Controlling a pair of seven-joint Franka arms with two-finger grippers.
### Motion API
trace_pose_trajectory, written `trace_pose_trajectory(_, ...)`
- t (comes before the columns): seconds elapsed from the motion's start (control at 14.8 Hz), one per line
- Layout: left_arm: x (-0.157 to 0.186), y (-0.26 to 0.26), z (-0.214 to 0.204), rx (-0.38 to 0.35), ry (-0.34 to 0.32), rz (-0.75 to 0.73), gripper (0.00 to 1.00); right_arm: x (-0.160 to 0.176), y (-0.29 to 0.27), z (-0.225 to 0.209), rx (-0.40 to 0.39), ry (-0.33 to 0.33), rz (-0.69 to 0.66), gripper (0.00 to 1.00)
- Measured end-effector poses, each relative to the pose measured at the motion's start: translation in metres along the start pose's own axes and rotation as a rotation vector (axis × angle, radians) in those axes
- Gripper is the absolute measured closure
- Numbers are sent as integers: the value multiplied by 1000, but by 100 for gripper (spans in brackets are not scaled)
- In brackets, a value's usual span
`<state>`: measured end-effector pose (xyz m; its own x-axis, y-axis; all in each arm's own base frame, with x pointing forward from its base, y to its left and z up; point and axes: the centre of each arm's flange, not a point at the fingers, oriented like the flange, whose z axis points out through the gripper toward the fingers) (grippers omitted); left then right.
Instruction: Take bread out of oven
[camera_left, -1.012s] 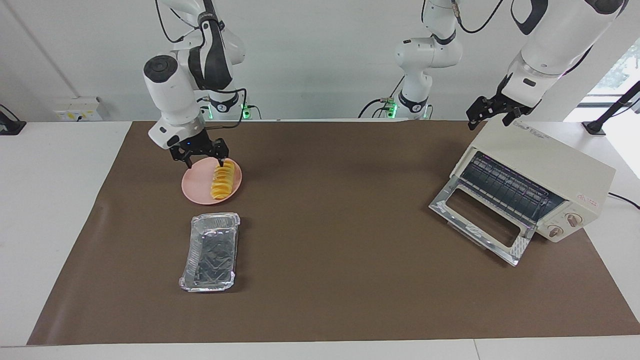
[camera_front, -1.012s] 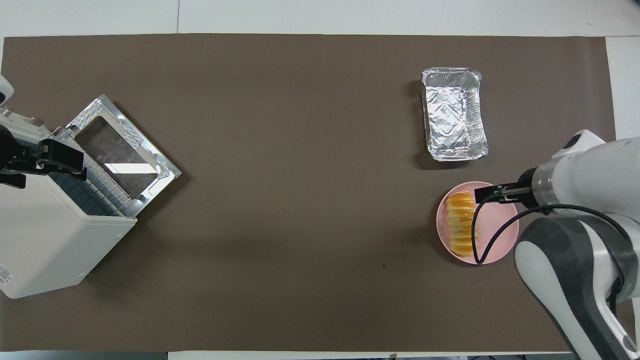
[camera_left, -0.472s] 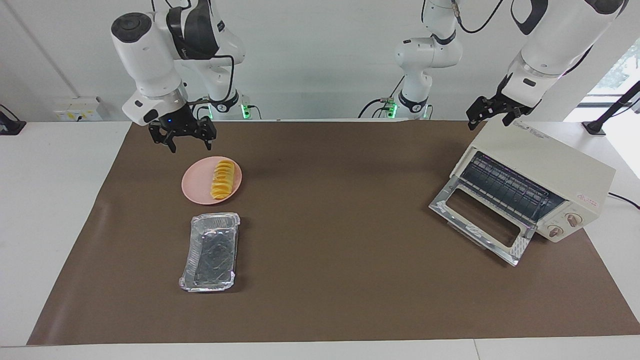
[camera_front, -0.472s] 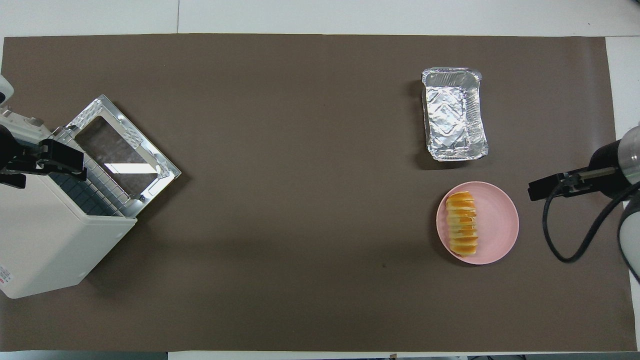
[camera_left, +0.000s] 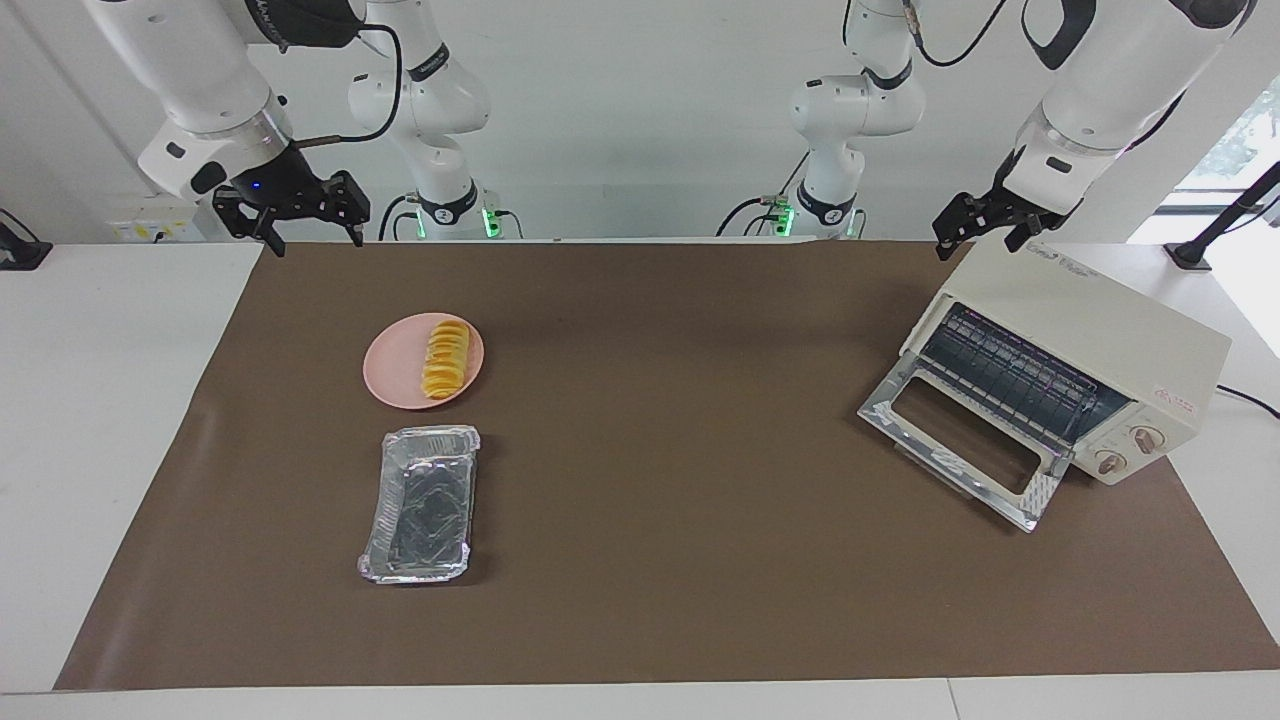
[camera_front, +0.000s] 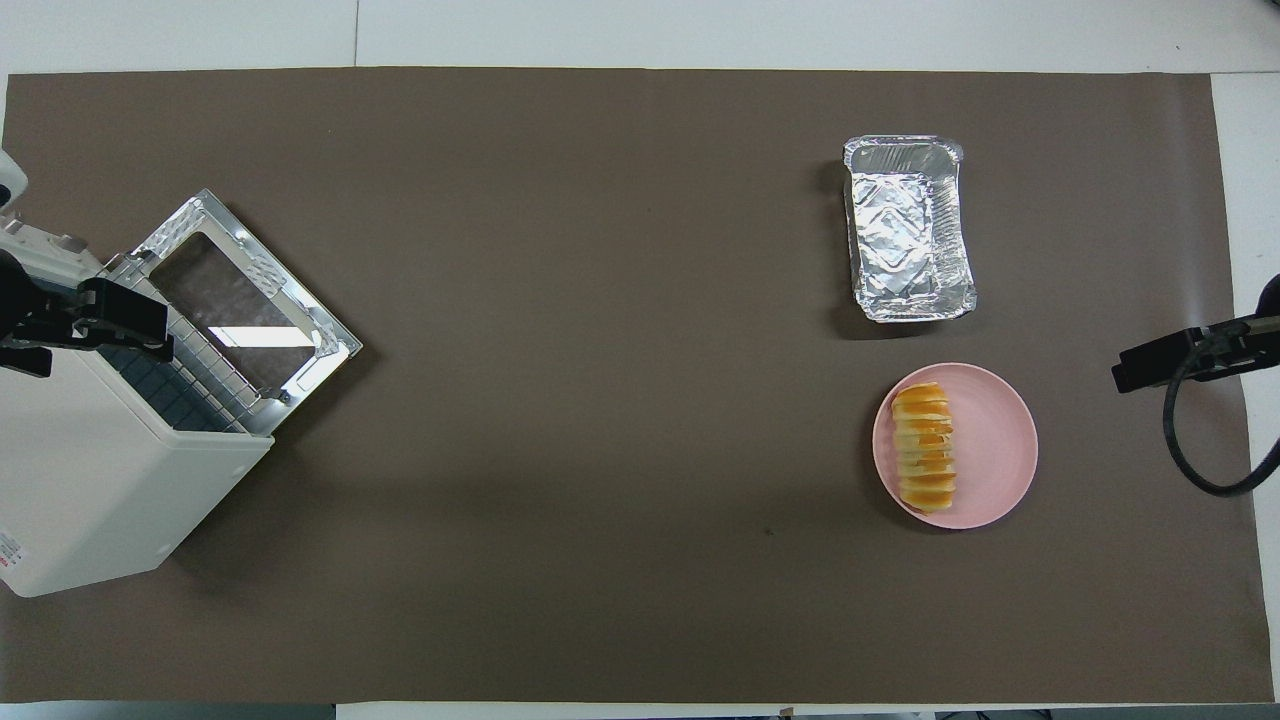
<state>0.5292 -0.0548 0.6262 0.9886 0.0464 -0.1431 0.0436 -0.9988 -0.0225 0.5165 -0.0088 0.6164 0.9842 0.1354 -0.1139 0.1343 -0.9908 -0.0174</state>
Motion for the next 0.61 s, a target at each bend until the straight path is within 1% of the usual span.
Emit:
trace_pose_trajectory(0.13,0,0,0,0,0,0,0,6,3,1,-4,27,3,0)
trace_pose_trajectory(0.2,0,0,0,0,0,0,0,8,5,2,-4,30,7,0)
trace_pose_trajectory(0.61,0,0,0,0,0,0,0,10,11,5,-3,27,18,0)
